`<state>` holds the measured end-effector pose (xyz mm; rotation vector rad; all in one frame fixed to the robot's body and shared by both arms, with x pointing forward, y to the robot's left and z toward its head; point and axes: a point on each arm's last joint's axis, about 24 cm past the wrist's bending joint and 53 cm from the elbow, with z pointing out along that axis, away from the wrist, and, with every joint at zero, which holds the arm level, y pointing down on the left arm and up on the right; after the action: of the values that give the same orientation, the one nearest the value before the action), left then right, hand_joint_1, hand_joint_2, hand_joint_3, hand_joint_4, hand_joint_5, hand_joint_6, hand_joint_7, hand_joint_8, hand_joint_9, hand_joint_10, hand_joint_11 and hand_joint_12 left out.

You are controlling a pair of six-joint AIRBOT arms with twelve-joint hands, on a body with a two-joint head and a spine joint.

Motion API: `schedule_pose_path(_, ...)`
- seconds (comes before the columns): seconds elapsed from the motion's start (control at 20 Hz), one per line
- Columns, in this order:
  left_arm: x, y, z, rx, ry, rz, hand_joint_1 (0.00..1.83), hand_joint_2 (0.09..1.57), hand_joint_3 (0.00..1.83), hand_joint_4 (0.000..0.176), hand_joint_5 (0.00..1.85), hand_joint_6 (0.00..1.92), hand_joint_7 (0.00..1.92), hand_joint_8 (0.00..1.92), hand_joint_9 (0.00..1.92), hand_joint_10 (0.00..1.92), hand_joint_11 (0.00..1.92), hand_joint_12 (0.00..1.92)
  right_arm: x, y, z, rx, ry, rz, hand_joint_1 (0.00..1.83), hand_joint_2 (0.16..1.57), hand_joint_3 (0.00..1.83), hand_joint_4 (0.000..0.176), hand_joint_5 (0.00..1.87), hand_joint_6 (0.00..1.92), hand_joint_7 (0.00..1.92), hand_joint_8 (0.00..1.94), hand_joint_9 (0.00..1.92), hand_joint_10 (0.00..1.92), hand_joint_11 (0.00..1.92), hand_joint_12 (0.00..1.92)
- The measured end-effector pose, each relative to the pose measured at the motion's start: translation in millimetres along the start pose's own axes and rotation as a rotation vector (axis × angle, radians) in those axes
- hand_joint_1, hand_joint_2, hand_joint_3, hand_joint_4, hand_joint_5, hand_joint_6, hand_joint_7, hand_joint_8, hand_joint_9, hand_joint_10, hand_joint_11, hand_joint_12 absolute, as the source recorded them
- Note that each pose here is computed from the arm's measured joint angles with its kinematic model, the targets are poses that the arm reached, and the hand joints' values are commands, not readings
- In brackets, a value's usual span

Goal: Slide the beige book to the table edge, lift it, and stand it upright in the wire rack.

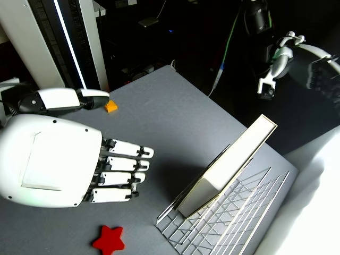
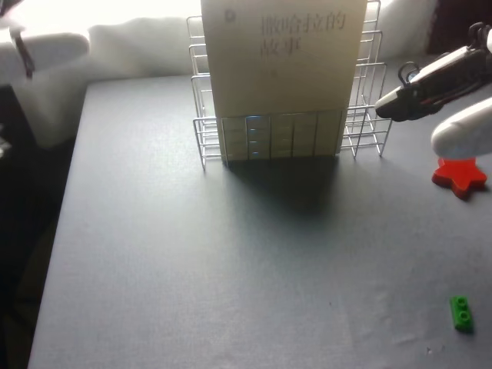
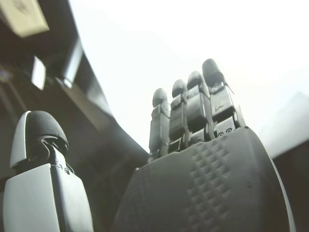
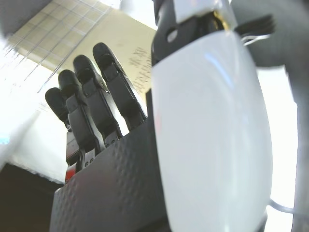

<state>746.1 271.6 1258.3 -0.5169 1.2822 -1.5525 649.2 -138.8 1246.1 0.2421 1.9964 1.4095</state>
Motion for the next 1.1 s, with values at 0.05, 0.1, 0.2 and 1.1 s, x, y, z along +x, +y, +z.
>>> schedule_pose_path(0.05,-4.3,5.5,-6.7,-0.055,0.004,0.049,0.72,1.08,0.0,0.0,0.58,0.02,0.5,0.01,0.41,0.03,0.01,0.95,-3.8,1.6,-0.7,-0.011,-0.023,0.013,0.35,1.02,0.0,0.0,0.58,0.01,0.63,0.01,0.67,0.03,0.34,0.99)
schedule_pose_path(0.1,-10.8,6.5,-14.4,-0.099,0.012,0.106,0.72,1.11,0.0,0.0,0.61,0.01,0.56,0.01,0.48,0.03,0.05,1.01,-8.1,2.9,-0.6,-0.015,-0.043,0.03,0.36,1.03,0.0,0.0,0.66,0.01,0.71,0.01,0.76,0.03,0.42,1.04)
schedule_pose_path(0.2,-19.3,6.8,-24.3,-0.157,0.03,0.18,0.76,1.16,0.0,0.0,0.82,0.05,0.77,0.04,0.74,0.1,0.25,1.13,-15.4,5.6,-1.5,-0.026,-0.071,0.063,0.42,1.06,0.0,0.0,0.95,0.06,1.02,0.05,1.07,0.17,0.69,1.36)
schedule_pose_path(1.1,-17.7,12.7,-94.7,-0.463,0.312,0.666,1.36,1.16,0.0,0.0,1.18,1.92,1.31,1.92,1.38,1.92,1.46,1.92,-8.6,33.8,-3.2,-0.086,-0.094,-0.221,1.15,1.26,0.01,0.0,1.16,1.92,1.29,1.94,1.45,1.92,1.58,1.92)
